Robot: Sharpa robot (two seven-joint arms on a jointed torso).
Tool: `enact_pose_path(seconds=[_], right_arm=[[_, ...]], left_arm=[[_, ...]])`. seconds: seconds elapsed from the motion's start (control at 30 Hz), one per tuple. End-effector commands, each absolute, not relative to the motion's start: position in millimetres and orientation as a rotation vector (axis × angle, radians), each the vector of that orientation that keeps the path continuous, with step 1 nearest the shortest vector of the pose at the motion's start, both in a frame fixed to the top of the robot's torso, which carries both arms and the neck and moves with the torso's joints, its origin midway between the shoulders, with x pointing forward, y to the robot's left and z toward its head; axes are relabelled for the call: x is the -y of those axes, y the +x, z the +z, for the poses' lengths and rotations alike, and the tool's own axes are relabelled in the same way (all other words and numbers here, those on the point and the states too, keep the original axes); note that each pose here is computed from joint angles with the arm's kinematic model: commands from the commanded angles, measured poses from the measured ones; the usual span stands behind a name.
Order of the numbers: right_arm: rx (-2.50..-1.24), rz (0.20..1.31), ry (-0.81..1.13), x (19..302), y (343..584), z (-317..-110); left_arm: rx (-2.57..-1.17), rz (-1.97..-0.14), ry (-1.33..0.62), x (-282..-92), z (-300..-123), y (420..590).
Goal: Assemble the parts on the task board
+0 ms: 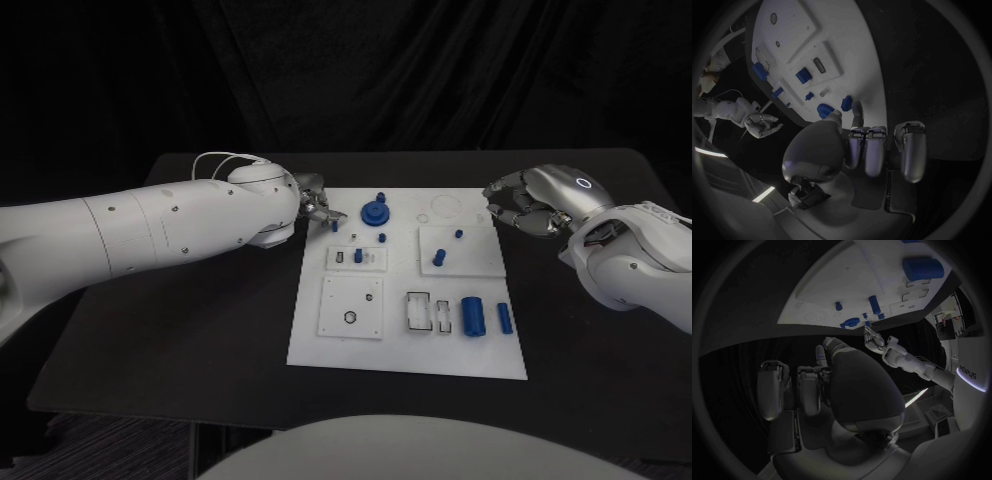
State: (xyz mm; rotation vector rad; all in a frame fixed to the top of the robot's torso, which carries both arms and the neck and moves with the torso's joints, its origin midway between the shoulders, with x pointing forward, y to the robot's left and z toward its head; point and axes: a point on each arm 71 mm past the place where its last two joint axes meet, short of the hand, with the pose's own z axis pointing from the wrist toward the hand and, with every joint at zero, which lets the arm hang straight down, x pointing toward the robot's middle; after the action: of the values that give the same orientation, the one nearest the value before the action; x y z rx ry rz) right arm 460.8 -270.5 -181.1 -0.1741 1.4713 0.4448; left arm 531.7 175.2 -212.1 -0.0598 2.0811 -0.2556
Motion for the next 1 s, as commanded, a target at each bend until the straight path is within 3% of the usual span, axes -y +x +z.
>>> enact_pose_path(seconds=[0.03,1.0], right_arm=[[-1.462,0.447,-0.174,270.3,460.4,-181.1],[-1.470,0.443,-0.175,270.2,460.8,-181.7]], left_arm=[[-2.087,-0.274,-0.043,-172.1,-213.1,530.9],[-2.097,-0.285,-0.030,-169.3,-216.2,530.3]])
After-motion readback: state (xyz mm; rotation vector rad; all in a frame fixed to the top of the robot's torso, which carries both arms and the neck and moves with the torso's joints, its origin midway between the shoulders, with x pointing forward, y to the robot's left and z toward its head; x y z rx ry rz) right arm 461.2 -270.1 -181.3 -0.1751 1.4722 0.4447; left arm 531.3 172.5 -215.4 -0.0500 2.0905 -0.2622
